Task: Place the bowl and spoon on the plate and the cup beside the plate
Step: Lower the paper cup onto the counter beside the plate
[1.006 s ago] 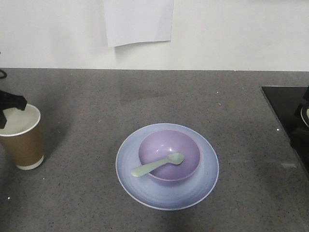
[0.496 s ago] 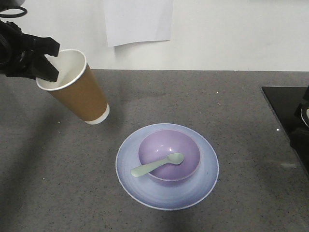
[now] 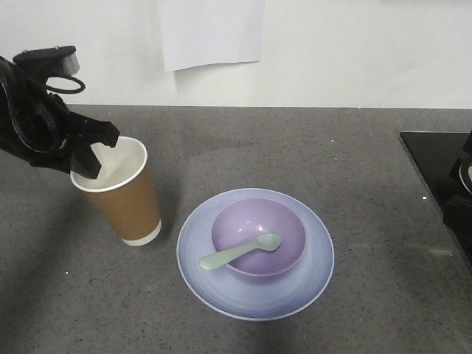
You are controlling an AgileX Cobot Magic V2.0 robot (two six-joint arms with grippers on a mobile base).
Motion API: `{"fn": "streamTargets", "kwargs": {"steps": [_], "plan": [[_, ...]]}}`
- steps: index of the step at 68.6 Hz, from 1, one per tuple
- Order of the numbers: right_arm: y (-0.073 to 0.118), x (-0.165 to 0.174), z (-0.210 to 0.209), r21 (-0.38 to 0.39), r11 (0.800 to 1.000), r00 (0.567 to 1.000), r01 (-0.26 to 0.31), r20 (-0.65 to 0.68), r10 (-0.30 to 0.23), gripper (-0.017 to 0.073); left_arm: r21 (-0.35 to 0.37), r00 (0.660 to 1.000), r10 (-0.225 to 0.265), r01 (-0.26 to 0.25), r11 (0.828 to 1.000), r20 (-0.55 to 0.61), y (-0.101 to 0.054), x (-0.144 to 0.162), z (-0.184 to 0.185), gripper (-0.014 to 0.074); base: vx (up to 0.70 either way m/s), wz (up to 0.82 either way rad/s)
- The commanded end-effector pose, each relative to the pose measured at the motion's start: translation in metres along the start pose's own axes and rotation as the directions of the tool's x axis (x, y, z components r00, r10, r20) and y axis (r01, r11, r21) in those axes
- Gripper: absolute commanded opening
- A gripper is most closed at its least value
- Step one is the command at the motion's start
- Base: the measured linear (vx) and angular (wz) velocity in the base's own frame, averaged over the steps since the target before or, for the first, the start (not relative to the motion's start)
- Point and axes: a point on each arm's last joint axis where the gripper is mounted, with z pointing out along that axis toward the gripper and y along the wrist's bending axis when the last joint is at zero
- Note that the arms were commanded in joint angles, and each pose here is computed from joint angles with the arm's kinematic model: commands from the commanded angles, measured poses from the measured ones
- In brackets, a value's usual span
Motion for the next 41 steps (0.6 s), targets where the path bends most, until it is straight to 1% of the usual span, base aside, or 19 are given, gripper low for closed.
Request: {"fn": "streamTargets", "kwargs": {"steps": [1,20,41], "plan": [[-0.003,-0.011,-0.003,0.030,1.000,0.997,-0.002,0.072,0.000,-0.0001,0.019,0.999,0.012,-0.013,1.000,0.033,-0.007,0.004,-0.011,-0.0008,0.00,0.00],[-0.003,-0.011,-0.003,0.029,1.000,0.997,-0.003,0.071,0.001,-0.0001,0.029,1.000,0.008,-0.009,1.000,0.021,-0.007,0.005,-0.008,-0.0008,0.00,0.00],[-0.003,-0.011,-0.003,0.028,1.000,0.998,-0.003,0.070,0.001,-0.0001,0.029,1.000,0.000,0.001,1.000,-0.019,-0.003,0.001,0.007,-0.0008,0.00,0.00]]}}
